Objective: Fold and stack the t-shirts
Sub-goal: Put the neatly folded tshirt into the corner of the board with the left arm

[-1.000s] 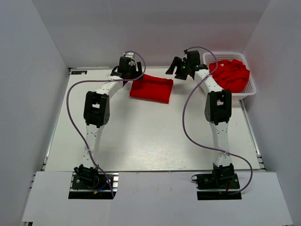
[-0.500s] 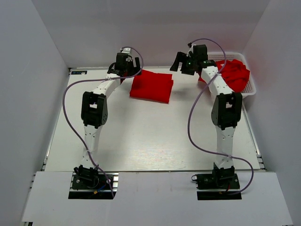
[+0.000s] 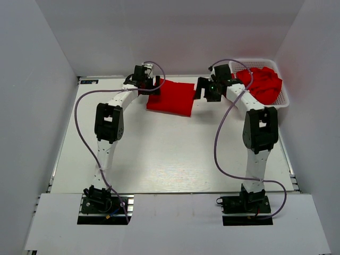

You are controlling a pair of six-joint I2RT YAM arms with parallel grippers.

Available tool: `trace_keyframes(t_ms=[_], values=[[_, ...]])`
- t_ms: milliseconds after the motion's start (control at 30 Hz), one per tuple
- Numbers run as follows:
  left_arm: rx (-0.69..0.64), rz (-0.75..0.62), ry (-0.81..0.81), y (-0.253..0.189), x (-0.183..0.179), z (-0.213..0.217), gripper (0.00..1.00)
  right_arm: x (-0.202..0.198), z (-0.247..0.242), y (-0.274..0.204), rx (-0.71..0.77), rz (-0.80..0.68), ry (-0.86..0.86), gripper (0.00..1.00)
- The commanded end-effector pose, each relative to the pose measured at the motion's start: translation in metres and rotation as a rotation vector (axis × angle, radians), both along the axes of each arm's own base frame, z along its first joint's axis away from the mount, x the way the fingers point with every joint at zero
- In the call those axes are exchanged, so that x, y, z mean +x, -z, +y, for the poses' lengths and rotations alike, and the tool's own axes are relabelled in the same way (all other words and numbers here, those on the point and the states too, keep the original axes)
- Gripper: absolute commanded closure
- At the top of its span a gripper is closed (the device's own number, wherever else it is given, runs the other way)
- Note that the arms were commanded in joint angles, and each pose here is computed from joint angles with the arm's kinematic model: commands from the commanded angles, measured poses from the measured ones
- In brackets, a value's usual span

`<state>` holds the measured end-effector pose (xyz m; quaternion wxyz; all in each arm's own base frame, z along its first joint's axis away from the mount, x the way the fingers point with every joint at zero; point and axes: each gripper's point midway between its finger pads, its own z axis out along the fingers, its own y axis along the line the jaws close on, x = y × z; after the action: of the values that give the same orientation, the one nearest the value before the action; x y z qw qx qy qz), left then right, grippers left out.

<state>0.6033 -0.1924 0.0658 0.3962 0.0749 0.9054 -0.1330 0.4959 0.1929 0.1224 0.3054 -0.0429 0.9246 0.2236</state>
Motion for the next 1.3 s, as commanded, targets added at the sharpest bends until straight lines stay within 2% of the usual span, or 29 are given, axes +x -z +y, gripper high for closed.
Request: trace_keyframes(t_ms=[0, 67, 167, 200, 267, 300, 400, 433, 500, 633, 767, 1000, 1100, 1133, 1267], values=[[0.017, 0.023, 0.019, 0.013, 0.003, 0.000, 0.04, -0.004, -0.006, -0.054, 0.007, -0.146, -0.001, 0.10], [0.019, 0.033, 0.006, 0.019, 0.005, 0.000, 0.09, -0.008, -0.009, -0.057, 0.011, -0.168, 0.014, 0.10], [0.003, 0.057, 0.001, 0.032, 0.005, -0.002, 0.23, -0.013, -0.014, -0.071, 0.017, -0.213, 0.032, 0.10], [0.003, 0.057, 0.001, 0.032, 0.005, -0.002, 0.31, -0.019, -0.015, -0.074, 0.017, -0.216, 0.032, 0.10], [0.015, 0.069, -0.008, 0.038, 0.002, 0.001, 0.38, -0.018, -0.018, -0.079, 0.017, -0.238, 0.044, 0.10], [0.033, 0.086, -0.021, 0.047, -0.002, 0.005, 0.49, -0.021, -0.020, -0.080, 0.020, -0.242, 0.053, 0.10], [0.047, 0.080, -0.024, 0.044, -0.002, 0.008, 0.67, -0.024, -0.022, -0.083, 0.021, -0.249, 0.060, 0.10], [0.047, 0.080, -0.024, 0.042, -0.004, 0.008, 0.83, -0.025, -0.023, -0.084, 0.018, -0.248, 0.063, 0.10], [0.051, 0.067, -0.032, 0.030, -0.003, 0.010, 1.00, -0.027, -0.026, -0.083, 0.007, -0.245, 0.073, 0.10], [0.075, 0.033, -0.078, -0.001, -0.011, 0.027, 1.00, -0.032, -0.034, -0.085, -0.023, -0.252, 0.092, 0.10], [0.189, -0.013, -0.226, -0.038, -0.011, 0.084, 1.00, -0.037, -0.040, -0.086, -0.041, -0.259, 0.115, 0.10], [0.315, 0.004, -0.348, -0.043, -0.018, 0.170, 1.00, -0.042, -0.048, -0.094, -0.054, -0.285, 0.141, 0.10], [0.336, -0.005, -0.412, -0.049, -0.015, 0.214, 1.00, -0.041, -0.049, -0.100, -0.053, -0.299, 0.145, 0.10], [0.336, -0.006, -0.412, -0.049, -0.015, 0.214, 1.00, -0.041, -0.047, -0.100, -0.054, -0.304, 0.140, 0.10], [0.356, -0.030, -0.491, -0.060, -0.010, 0.265, 1.00, -0.038, -0.049, -0.103, -0.057, -0.312, 0.149, 0.10]])
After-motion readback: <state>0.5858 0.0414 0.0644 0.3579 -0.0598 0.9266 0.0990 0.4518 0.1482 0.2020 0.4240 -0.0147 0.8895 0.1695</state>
